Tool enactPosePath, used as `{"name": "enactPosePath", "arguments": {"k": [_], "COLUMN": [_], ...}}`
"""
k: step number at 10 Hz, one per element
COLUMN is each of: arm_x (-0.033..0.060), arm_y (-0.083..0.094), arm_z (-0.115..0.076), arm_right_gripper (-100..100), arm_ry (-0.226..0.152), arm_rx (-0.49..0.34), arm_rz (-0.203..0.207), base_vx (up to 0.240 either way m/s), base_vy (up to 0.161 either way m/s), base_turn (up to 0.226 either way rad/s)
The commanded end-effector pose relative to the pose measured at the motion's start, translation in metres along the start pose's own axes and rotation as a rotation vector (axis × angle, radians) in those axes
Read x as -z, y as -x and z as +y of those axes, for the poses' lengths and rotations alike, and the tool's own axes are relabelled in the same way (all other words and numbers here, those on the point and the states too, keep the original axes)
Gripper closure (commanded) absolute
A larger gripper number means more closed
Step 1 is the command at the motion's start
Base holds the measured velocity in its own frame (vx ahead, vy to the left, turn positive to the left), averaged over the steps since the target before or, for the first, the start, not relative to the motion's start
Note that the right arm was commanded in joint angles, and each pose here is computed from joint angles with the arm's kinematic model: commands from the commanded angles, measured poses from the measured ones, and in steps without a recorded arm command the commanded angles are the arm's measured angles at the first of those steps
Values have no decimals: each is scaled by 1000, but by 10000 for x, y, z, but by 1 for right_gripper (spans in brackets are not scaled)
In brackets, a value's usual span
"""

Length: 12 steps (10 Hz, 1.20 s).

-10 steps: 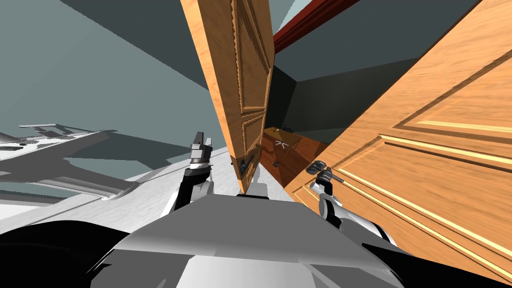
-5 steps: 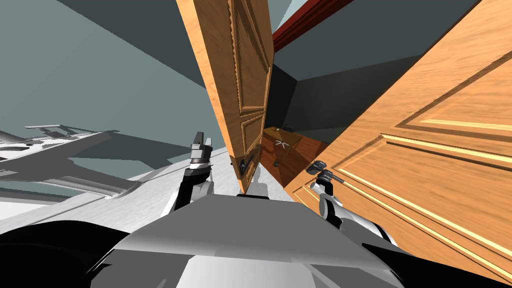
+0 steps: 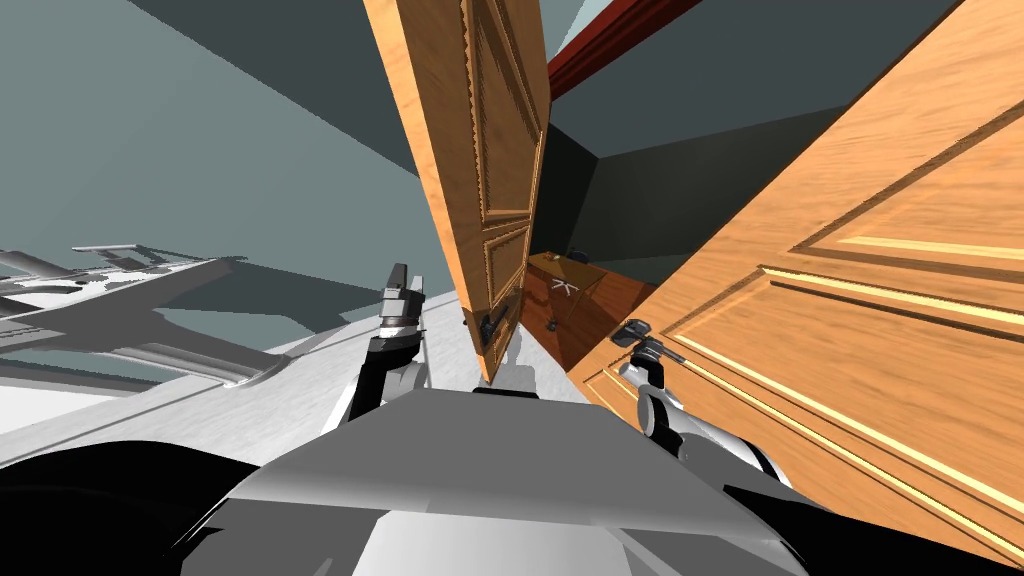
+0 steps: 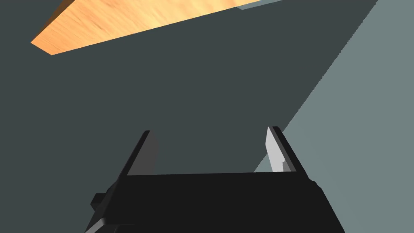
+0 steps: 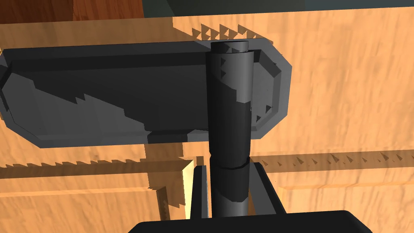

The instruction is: Pull the door open

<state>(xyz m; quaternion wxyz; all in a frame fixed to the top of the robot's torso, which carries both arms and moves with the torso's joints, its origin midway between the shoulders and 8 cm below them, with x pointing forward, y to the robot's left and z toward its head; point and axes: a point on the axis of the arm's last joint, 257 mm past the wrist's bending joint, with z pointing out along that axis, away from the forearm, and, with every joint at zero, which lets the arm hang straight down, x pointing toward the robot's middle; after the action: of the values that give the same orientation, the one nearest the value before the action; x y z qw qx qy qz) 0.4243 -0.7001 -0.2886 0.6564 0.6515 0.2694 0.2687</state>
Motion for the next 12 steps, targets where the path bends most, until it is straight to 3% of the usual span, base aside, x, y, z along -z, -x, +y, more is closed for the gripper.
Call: {"name": "enactPosePath", "arguments": {"k": [1, 2, 4, 6, 7, 10, 12], "arm_x": [29, 29, 33, 28, 42, 52, 72], "arm_y": [-105, -105, -361, -368, -548, -543, -710], "arm_z": [-40, -40, -40, -24, -38, -53, -64], "arm_right_gripper": [100, 100, 100, 100, 100, 100, 100], "arm_ry": [-6, -6, -6, -3, -6, -11, -12], "arm_rx": [0, 0, -2, -3, -3, -1, -2], "arm_rz": [21, 21, 71, 72, 108, 106, 139], "base_vx": [-208, -148, -234, -103, -167, -93, -198], "base_vy": [8, 49, 57, 23, 13, 4, -9], "base_turn": [58, 32, 43, 15, 30, 26, 47]}}
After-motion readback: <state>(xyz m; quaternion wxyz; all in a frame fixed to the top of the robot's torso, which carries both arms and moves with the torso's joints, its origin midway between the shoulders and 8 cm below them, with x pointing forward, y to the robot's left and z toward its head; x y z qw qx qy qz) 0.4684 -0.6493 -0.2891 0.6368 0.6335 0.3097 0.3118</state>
